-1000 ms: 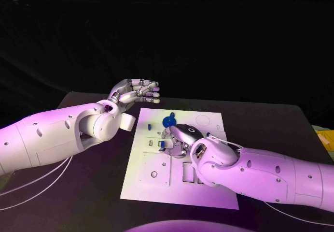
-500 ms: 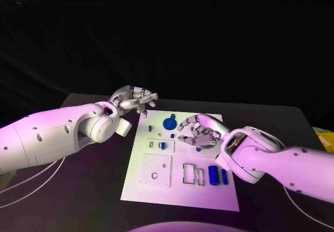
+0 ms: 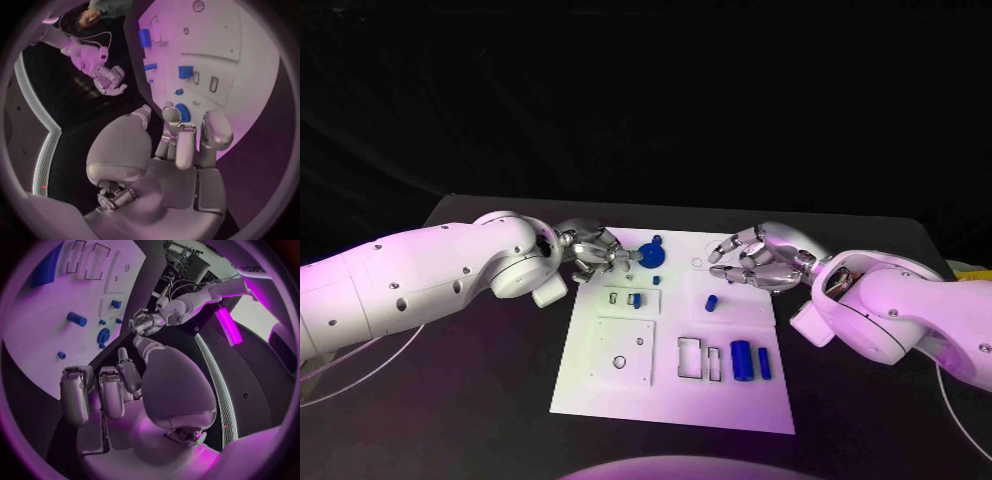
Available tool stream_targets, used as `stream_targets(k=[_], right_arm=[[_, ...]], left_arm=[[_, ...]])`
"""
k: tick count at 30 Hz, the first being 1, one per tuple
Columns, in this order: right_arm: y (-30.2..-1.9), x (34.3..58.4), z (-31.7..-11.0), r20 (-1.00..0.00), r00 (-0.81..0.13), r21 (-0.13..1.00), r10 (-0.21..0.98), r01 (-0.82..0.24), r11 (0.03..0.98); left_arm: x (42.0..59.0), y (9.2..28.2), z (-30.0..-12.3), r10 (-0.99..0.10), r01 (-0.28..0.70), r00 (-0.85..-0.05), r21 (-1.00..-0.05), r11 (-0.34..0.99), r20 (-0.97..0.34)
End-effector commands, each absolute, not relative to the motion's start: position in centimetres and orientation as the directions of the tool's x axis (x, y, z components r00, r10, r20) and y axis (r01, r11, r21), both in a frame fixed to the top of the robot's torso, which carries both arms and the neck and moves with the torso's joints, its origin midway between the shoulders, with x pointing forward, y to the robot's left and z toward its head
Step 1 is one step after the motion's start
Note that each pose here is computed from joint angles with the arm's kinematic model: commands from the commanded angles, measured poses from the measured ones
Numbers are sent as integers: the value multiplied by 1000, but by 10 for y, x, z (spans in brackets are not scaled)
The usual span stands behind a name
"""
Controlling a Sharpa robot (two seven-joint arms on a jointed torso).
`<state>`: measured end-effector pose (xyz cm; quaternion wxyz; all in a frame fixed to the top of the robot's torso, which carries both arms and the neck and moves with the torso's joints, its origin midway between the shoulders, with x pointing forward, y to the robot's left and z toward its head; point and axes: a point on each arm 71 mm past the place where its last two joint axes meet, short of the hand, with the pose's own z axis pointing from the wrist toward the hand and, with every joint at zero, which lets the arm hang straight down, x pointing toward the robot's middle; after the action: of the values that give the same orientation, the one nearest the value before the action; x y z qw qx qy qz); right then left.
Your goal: Assemble the parts on the task board
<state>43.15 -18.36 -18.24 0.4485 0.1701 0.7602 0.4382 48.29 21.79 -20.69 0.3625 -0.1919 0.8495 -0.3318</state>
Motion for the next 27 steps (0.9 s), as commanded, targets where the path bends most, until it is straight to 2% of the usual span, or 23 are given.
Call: stream_targets(k=[1, 7, 17, 27], right_arm=[[-187, 433, -183, -504, -561, 833, 657, -113, 542], [-193, 437, -185, -503, -562, 825, 657, -85, 559], [-198, 442, -186, -526, -549, 806, 650, -78, 586], [-201, 445, -187, -542, -540, 792, 644, -74, 605]], left_arm=[[480, 215, -213, -377, -52, -714, -492, 869, -590], [482, 201, -212, -339, -54, -729, -444, 895, -595], [484, 185, -209, -319, -47, -735, -425, 904, -598], [482, 178, -209, -283, -29, -752, -399, 916, -596]])
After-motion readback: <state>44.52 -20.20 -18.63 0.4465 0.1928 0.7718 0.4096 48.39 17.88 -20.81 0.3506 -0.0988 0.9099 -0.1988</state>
